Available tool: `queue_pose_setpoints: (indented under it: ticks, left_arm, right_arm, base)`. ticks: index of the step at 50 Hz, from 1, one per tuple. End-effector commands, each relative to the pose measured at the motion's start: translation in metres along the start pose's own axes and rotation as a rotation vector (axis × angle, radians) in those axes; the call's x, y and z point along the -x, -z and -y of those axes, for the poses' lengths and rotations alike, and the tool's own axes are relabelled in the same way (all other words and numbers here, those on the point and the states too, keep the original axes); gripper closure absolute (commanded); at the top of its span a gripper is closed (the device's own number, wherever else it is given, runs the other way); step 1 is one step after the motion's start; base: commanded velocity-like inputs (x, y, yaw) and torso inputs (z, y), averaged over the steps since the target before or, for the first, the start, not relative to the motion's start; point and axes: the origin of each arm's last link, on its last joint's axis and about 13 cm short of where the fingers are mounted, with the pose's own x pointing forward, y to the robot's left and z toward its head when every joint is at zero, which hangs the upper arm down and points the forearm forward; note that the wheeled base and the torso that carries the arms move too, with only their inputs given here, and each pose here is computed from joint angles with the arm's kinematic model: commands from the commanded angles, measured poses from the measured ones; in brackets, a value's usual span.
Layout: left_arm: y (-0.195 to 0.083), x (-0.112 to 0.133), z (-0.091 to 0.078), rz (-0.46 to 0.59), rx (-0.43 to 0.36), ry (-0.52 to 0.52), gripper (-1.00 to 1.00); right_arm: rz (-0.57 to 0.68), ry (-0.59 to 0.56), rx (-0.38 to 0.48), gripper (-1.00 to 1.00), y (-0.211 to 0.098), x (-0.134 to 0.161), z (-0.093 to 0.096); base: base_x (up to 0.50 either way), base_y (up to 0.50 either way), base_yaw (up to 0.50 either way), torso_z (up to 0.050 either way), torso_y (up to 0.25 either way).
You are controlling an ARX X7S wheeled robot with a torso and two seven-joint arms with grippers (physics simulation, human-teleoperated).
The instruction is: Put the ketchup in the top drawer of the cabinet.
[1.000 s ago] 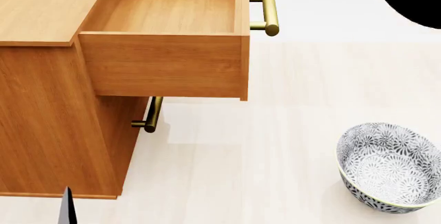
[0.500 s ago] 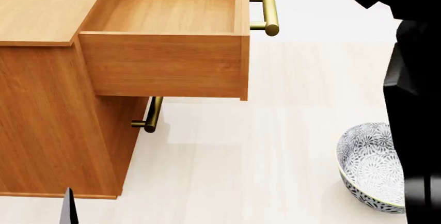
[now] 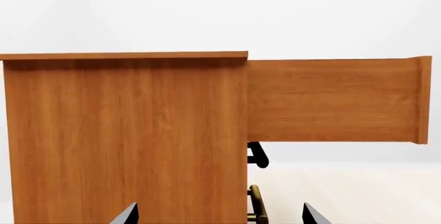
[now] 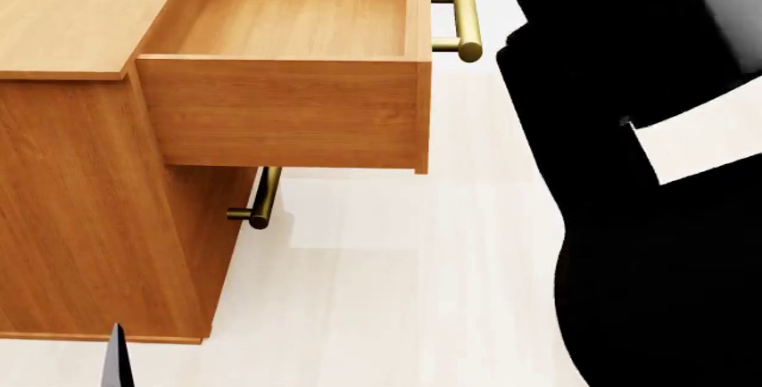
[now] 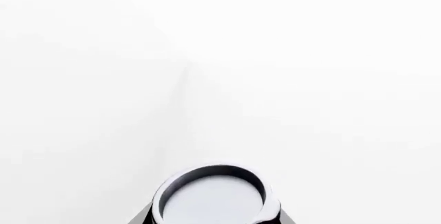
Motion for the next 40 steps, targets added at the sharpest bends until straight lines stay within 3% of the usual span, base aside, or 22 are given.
queue_pose_setpoints:
  ticks: [1,20,31,40]
  left_arm:
    - [0.001,0.0,0.0,-0.005,0.003,0.001,-1.0]
    - [0.003,-0.001,-0.001,-0.013,0.007,-0.007,-1.0]
    - [0.008,-0.003,-0.002,-0.026,0.012,-0.01,-1.0]
    - [0.008,-0.003,-0.003,-0.03,0.013,-0.012,-1.0]
  right_arm:
    - [-0.045,0.018,0.053,1.0,0.013,-0.005,0.009]
    - [-0.162,-0.013,0.062,1.0,0.025,-0.001,0.016]
    - [-0.273,-0.182,0.039,1.0,0.039,0.004,0.012]
    - [-0.381,-0.229,-0.132,1.0,0.046,0.009,0.007]
  base:
    - [0.0,0.0,0.0,0.0,0.0]
    - [0.0,0.0,0.0,0.0,0.001]
    - [0.0,0.0,0.0,0.0,0.0]
    - [0.0,0.0,0.0,0.0,0.0]
